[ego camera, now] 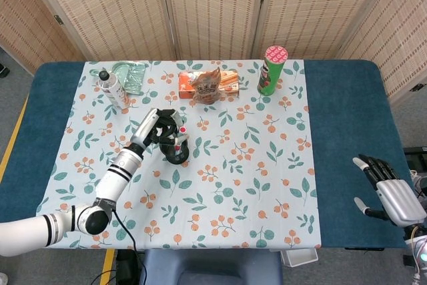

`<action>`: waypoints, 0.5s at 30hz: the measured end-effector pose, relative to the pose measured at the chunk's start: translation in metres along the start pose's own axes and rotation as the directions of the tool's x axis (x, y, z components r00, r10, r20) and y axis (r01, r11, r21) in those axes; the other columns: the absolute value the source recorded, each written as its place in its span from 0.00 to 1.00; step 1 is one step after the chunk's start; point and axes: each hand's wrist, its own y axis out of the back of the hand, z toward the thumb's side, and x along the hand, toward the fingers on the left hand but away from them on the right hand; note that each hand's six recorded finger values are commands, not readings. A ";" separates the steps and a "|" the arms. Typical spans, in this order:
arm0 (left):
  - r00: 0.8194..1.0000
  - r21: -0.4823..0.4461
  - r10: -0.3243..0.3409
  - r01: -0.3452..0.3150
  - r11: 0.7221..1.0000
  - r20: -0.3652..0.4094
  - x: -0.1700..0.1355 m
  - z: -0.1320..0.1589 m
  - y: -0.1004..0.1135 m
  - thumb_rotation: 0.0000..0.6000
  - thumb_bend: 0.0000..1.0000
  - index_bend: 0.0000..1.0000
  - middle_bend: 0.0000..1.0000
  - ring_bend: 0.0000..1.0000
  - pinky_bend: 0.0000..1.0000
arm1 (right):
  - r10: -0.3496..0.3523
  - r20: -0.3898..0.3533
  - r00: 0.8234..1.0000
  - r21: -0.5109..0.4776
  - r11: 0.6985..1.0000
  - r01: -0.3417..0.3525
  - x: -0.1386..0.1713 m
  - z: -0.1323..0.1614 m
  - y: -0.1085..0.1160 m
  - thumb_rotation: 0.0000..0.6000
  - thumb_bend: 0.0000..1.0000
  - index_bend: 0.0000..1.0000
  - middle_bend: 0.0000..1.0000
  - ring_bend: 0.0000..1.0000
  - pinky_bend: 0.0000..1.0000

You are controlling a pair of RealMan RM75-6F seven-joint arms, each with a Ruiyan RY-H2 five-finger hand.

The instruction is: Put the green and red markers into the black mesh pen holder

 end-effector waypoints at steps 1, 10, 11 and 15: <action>1.000 0.001 0.002 -0.002 1.000 -0.002 0.002 -0.001 -0.001 1.00 0.33 0.69 0.94 0.59 0.85 | -0.003 -0.002 1.000 -0.002 1.000 0.003 0.001 0.000 0.001 1.00 0.35 0.03 0.00 0.00 0.00; 1.000 0.021 0.021 -0.021 1.000 -0.004 0.020 -0.018 -0.002 1.00 0.33 0.69 0.94 0.59 0.85 | -0.009 0.009 1.000 -0.010 1.000 0.009 0.004 -0.005 0.004 1.00 0.35 0.03 0.00 0.00 0.00; 1.000 0.024 0.021 -0.021 0.999 -0.002 0.022 -0.019 -0.002 1.00 0.33 0.69 0.94 0.59 0.85 | -0.008 0.011 1.000 -0.011 1.000 0.008 0.004 -0.006 0.004 1.00 0.35 0.03 0.00 0.00 0.00; 1.000 0.041 0.015 -0.016 0.999 0.012 0.025 -0.026 -0.002 1.00 0.33 0.69 0.94 0.59 0.85 | -0.006 0.014 1.000 -0.012 1.000 0.006 0.004 -0.007 0.003 1.00 0.35 0.03 0.00 0.00 0.00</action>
